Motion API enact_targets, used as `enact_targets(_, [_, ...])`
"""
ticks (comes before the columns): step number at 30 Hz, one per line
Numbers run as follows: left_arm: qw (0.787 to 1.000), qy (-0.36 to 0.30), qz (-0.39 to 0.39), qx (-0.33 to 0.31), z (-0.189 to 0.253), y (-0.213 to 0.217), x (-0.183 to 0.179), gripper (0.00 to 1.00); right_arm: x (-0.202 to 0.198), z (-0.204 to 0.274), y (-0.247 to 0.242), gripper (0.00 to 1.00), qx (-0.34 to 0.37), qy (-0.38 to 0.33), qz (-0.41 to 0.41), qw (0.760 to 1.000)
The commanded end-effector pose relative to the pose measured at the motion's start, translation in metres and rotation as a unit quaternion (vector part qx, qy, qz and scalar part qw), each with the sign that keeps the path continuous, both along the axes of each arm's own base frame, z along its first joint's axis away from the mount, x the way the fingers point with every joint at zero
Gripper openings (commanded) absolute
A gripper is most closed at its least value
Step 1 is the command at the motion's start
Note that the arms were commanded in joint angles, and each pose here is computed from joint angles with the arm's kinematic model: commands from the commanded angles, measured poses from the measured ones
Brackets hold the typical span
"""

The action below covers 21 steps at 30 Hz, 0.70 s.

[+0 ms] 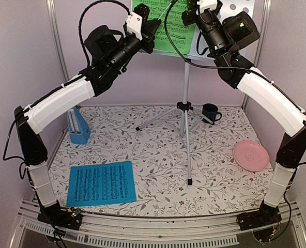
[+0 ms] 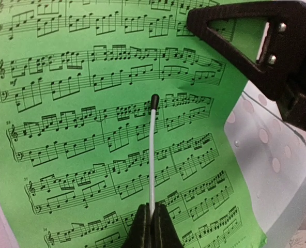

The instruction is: Set up the instrument practice props

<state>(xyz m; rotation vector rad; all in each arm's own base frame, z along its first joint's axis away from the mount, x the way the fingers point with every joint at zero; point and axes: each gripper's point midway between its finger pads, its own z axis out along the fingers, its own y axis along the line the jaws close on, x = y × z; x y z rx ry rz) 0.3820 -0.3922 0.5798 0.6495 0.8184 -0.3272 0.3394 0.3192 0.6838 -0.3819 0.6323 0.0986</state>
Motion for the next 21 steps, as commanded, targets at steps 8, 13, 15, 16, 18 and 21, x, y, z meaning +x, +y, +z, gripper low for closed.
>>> enact_targets(8, [0.999,-0.030,-0.025,-0.013,0.020,-0.001,-0.029,0.00,-0.005,-0.012,0.033,0.00,-0.056,-0.036,0.042,0.997])
enact_targets(13, [0.999,-0.031,-0.023,-0.014,0.021,-0.001,-0.029,0.00,-0.007,-0.015,0.039,0.00,-0.065,-0.040,0.054,0.996])
enact_targets(15, [0.999,-0.031,-0.023,-0.014,0.020,0.000,-0.029,0.00,-0.007,-0.016,0.040,0.00,-0.067,-0.041,0.060,0.995])
enact_targets(16, [0.999,-0.030,-0.022,-0.015,0.020,0.000,-0.028,0.00,-0.006,-0.017,0.041,0.00,-0.066,-0.041,0.063,0.995])
enact_targets(18, [0.999,-0.028,-0.020,-0.019,0.021,0.001,-0.028,0.00,-0.005,-0.017,0.040,0.00,-0.065,-0.040,0.065,0.995])
enact_targets(21, [0.999,-0.026,-0.015,-0.022,0.022,0.003,-0.027,0.05,-0.004,-0.017,0.040,0.00,-0.063,-0.038,0.066,0.995])
